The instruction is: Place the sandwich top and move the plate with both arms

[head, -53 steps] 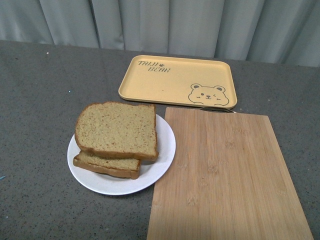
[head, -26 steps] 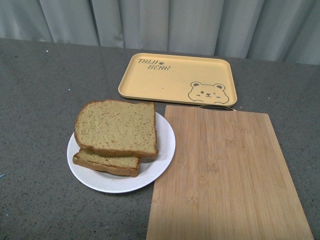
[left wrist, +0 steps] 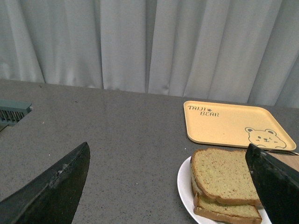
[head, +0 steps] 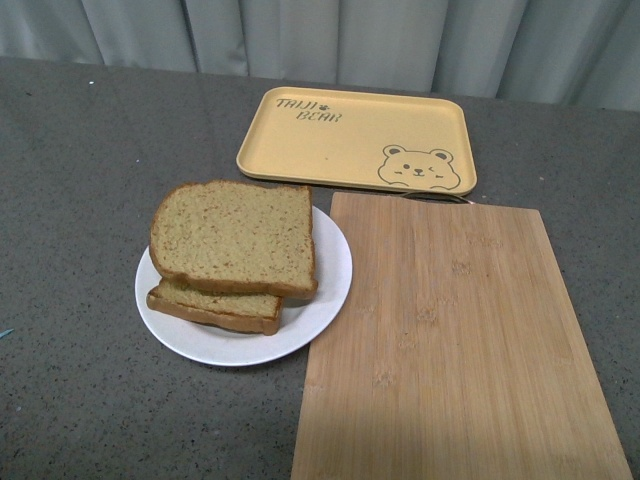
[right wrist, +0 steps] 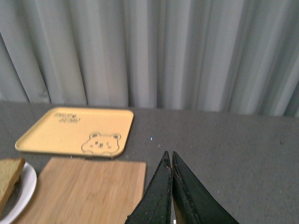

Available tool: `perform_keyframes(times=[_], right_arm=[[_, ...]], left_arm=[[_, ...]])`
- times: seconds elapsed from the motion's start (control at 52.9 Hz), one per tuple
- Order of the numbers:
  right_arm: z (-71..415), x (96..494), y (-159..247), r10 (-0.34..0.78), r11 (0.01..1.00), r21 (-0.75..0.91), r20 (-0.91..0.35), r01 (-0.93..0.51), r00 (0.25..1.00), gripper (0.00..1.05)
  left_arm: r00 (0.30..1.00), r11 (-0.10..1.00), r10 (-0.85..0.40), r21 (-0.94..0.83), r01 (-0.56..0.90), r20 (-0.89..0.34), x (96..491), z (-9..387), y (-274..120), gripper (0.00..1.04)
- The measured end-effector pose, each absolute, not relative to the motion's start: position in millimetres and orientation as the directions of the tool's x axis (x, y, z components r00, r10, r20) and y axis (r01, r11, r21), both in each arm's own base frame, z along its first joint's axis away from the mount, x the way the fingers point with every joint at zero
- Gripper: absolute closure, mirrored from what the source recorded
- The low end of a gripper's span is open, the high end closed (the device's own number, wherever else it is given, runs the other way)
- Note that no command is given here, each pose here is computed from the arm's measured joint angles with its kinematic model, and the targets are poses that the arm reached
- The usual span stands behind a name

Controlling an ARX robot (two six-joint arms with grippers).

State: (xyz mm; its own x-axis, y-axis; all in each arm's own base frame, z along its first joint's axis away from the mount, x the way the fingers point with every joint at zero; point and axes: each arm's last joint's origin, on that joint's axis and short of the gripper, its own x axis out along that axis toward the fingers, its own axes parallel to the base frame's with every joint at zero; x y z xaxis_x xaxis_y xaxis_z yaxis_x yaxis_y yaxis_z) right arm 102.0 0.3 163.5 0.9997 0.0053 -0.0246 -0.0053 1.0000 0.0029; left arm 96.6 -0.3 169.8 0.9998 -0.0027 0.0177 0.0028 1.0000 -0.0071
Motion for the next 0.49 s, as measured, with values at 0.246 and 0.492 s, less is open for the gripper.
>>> perform_keyframes(times=[0.246,0.492], right_arm=[[164.8,97.7,0.3,0.005,1.0,0.001,0.002,-0.005,1.0,0.98],[164.8,97.7,0.3,0.004,1.0,0.001,0.002,-0.004,1.0,0.58]], left_arm=[[1.0,1.0,-0.003,-0.007,0.003,0.018,96.6,169.8,-0.3,0.07],[1.0,1.0,-0.002,-0.007,0.002,0.018,96.6,169.8,-0.3,0.07]])
